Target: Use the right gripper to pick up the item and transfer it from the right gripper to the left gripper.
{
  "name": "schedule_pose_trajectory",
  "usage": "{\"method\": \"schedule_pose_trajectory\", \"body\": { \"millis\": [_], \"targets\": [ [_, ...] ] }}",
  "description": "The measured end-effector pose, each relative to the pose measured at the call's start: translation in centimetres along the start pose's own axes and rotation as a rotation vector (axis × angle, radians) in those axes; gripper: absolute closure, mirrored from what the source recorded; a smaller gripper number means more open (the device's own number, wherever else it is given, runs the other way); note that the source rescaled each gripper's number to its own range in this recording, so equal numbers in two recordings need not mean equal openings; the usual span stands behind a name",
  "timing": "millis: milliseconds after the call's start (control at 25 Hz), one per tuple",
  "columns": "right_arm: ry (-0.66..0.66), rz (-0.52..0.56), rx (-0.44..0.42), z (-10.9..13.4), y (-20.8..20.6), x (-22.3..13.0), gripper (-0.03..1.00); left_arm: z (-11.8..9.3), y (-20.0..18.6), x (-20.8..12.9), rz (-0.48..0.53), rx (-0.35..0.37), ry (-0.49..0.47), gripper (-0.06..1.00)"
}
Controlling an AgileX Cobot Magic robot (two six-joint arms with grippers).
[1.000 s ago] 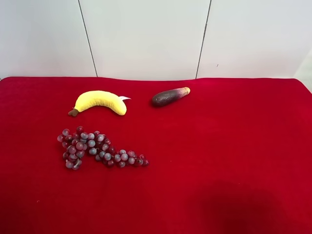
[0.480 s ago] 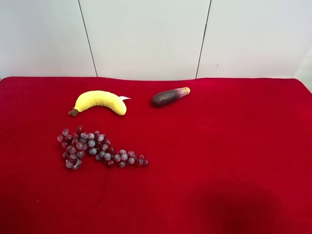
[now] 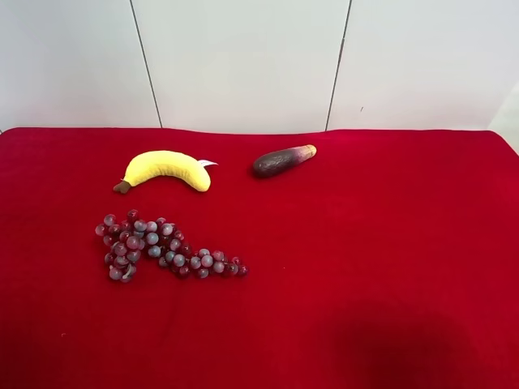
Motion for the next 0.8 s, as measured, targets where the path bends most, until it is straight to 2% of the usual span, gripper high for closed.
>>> {"method": "schedule_pose_trajectory", "body": {
  "millis": [800],
  "targets": [
    [0.000,0.000,0.000,0.00,0.00,0.00,-0.03,0.00,0.00,0.00,0.000,0.000,0.004,-0.05]
  ]
}}
Point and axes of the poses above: a point on each arm's last joint axis where the gripper is mounted, y pointing out along that axis toward the gripper, z along the wrist's bending axis when the last joint is at zero, x = y × z, the point moved 5 cm from there along y, pointing out along that axis toward the gripper, and after that the axes turned 14 degrees about y, right-handed, at the moved point
